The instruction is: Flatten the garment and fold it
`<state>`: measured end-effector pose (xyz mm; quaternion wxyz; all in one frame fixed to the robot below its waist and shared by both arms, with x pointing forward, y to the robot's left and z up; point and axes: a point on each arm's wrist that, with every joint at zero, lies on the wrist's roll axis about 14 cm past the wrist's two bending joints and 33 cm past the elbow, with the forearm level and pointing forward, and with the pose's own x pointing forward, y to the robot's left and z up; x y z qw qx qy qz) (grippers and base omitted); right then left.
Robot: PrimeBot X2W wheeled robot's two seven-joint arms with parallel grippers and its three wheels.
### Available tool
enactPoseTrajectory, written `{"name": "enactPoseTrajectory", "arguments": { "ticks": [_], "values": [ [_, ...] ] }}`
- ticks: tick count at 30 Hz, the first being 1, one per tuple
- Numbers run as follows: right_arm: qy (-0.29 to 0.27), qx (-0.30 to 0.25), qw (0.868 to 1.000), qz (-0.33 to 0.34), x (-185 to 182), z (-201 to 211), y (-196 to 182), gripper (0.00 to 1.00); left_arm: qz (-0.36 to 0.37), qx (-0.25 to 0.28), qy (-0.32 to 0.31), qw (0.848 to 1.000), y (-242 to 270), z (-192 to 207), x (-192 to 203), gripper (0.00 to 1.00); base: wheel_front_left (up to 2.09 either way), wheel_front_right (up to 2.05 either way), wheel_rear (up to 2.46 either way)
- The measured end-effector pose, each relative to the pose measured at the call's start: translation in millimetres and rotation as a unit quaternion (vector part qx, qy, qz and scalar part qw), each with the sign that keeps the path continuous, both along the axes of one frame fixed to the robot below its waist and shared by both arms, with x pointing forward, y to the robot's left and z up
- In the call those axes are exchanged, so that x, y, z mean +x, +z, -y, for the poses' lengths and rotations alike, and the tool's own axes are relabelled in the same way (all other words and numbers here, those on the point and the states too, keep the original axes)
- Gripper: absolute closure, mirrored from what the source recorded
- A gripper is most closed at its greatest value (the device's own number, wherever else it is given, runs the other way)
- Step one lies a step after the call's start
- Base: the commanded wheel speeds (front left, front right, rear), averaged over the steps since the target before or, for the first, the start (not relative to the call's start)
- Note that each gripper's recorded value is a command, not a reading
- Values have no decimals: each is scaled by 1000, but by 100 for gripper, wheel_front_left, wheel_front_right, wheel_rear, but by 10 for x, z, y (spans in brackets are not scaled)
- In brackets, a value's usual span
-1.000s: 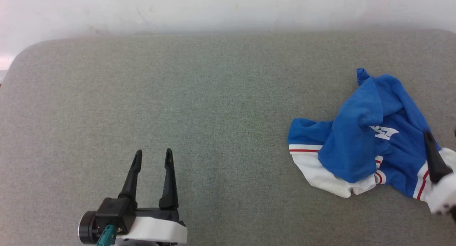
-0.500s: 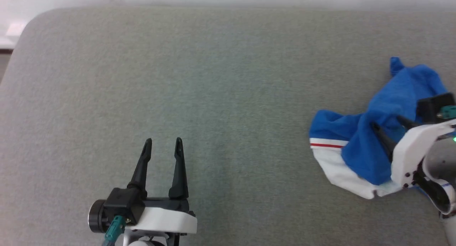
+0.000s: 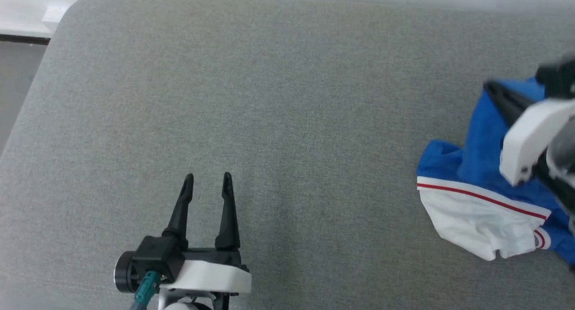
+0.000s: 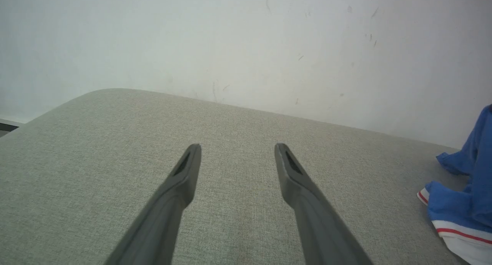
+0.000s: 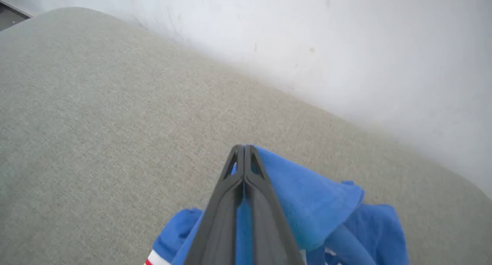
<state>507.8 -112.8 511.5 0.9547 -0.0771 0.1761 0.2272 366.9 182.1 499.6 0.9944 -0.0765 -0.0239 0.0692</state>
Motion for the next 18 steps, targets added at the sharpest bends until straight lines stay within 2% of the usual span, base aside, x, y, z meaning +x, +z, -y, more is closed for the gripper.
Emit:
{"name": "enactPoseTrajectory", "arguments": {
  "ticks": [4,7,11,14,18],
  "values": [
    [40,-9,998,48,264,-274,400,100,-3,-6,-9,1000,-29,62,69,0,0,0,0],
    [60,-12,996,62,511,-482,555,100,-4,-13,-12,1000,-44,97,154,0,0,0,0],
    [56,-16,994,87,929,-636,653,100,-13,-20,-7,1000,-101,110,231,0,0,0,0],
    [54,-23,996,72,1154,-780,440,100,-22,-21,4,1000,-150,71,241,0,0,0,0],
    [66,-34,997,-12,1182,-1008,-263,100,-39,-20,19,999,-240,10,215,0,0,0,0]
  ]
}}
